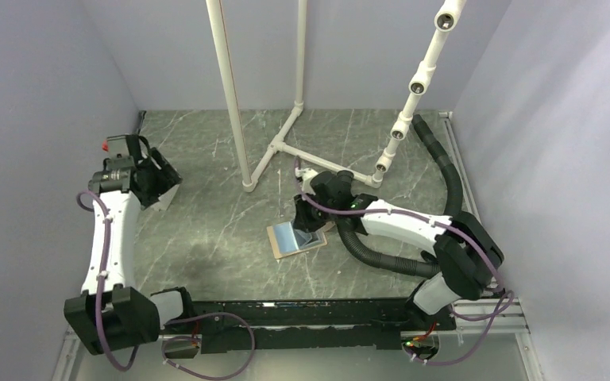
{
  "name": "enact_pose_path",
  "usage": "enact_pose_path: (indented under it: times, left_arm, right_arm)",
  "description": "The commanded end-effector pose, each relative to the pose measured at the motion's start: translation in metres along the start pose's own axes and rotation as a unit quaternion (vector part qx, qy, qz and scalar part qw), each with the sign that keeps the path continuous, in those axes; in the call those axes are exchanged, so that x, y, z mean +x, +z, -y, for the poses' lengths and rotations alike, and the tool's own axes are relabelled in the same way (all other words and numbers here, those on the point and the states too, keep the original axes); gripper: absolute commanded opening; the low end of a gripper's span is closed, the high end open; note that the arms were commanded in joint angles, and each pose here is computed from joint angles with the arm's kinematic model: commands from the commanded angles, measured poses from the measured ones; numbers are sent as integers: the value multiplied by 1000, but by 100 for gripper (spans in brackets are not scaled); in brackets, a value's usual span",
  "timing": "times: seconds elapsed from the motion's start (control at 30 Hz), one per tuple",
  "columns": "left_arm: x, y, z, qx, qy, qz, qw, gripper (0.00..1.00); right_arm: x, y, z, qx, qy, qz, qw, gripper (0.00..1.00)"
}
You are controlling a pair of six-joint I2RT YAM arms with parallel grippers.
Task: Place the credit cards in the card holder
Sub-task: Turn over the card slot in the card holder, then pick up the credit card from the storage box.
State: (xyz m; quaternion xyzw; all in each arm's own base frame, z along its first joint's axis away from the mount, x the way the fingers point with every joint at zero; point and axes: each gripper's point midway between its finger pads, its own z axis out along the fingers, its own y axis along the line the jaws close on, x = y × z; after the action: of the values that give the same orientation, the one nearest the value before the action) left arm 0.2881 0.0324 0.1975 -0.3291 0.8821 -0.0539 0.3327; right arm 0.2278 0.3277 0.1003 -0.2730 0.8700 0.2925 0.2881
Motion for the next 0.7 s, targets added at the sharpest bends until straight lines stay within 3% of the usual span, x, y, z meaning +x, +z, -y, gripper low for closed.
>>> enact_pose_path:
  times: [0.0,0.27,0.47,0.67]
  left_arm:
    - [-32,2,-9,2,15,12,1000,77]
    - [-54,47,-46,-51,110,-24,992,81]
    - [-69,85,-42,-11,173,-41,984,82]
    - [-93,126,-62,-63,236,-64,968,75]
  right_arm:
    - [13,17,33,-16,88,-9,996,15]
    - [39,25,48,6,104,-35,994,14]
    - [32,16,45,1,93,-16,995,15]
    - [36,18,39,-18,93,-29,995,15]
